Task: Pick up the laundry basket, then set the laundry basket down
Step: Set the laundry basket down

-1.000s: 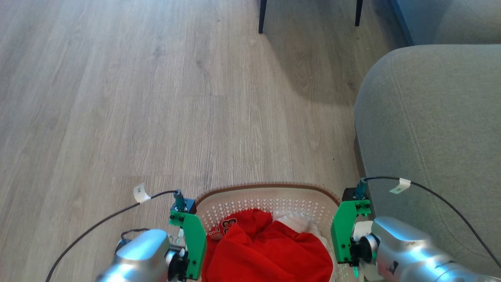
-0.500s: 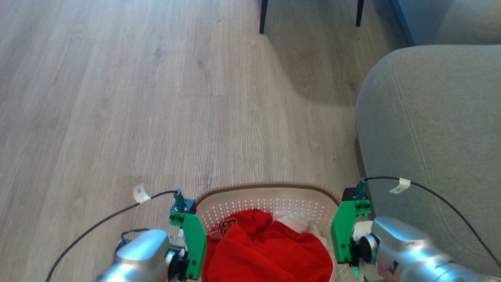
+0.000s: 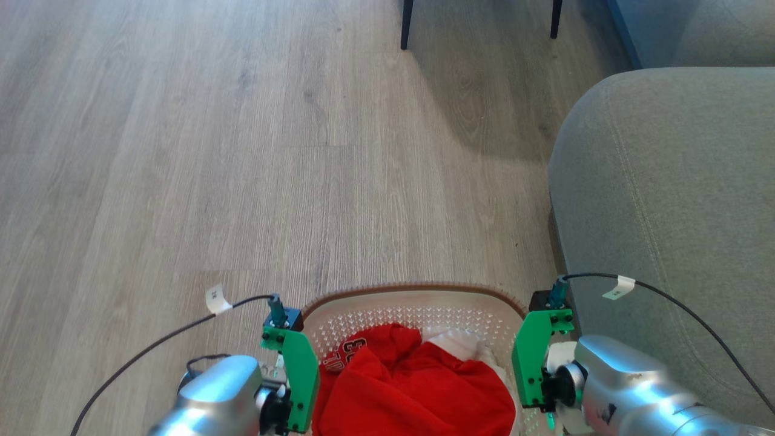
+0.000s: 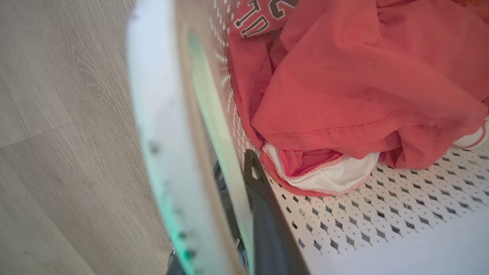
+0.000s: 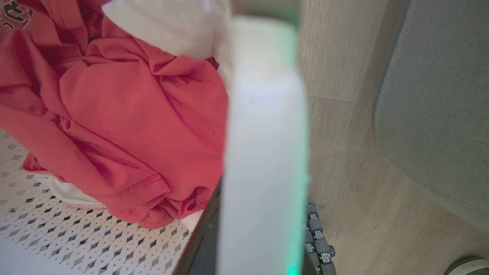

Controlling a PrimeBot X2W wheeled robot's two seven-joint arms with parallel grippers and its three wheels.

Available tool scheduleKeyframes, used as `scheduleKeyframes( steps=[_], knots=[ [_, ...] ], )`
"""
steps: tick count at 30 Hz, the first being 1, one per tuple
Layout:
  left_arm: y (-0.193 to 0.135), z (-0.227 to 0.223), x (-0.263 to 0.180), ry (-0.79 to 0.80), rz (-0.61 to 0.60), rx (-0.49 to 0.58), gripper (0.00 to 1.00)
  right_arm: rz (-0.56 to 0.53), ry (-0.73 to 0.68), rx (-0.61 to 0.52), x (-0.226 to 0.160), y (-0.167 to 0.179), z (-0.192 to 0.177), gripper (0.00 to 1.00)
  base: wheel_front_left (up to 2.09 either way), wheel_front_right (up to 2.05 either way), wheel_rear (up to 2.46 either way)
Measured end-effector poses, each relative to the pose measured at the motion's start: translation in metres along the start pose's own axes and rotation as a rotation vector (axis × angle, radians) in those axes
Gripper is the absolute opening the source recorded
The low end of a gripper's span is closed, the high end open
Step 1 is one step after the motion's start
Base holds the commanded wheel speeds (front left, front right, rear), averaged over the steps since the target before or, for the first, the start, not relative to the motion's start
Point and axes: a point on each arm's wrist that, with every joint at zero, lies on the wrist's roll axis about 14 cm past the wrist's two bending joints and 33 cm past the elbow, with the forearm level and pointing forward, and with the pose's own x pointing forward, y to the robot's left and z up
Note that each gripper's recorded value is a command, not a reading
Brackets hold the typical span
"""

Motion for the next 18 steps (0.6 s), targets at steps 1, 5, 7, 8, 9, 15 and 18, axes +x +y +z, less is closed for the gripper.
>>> scheduleKeyframes(
  steps=[1, 5, 7, 8, 9, 15, 18],
  knots=[
    [0.0, 0.0, 0.0, 0.001, -0.001, 0.0, 0.0, 0.0, 0.001, 0.001, 0.0, 0.0, 0.0, 0.0, 0.0, 0.0, 0.0],
    [0.0, -0.002, 0.003, 0.01, -0.004, -0.004, 0.0, 0.004, 0.008, 0.005, 0.003, -0.001, -0.001, 0.0, 0.0, 0.0, 0.0],
    [0.001, -0.002, 0.006, 0.012, -0.006, -0.009, 0.0, 0.01, 0.004, 0.005, 0.007, -0.001, -0.001, 0.0, 0.0, 0.0, 0.0],
    [0.002, -0.001, 0.007, 0.012, -0.007, -0.011, 0.0, 0.012, 0.002, 0.007, 0.008, -0.002, 0.0, 0.0, 0.0, 0.0, 0.0],
    [0.003, 0.0, 0.008, 0.011, -0.008, -0.012, 0.0, 0.015, -0.002, 0.007, 0.01, -0.003, 0.001, 0.0, 0.0, 0.0, 0.0],
    [0.01, 0.015, 0.018, 0.004, -0.013, -0.016, 0.0, 0.03, -0.044, 0.002, 0.022, -0.01, 0.017, 0.0, 0.0, 0.0, 0.0],
    [0.012, 0.025, 0.025, -0.012, -0.019, -0.012, 0.0, 0.03, -0.064, 0.0, 0.029, -0.018, 0.029, 0.0, 0.0, 0.0, 0.0]
  ],
)
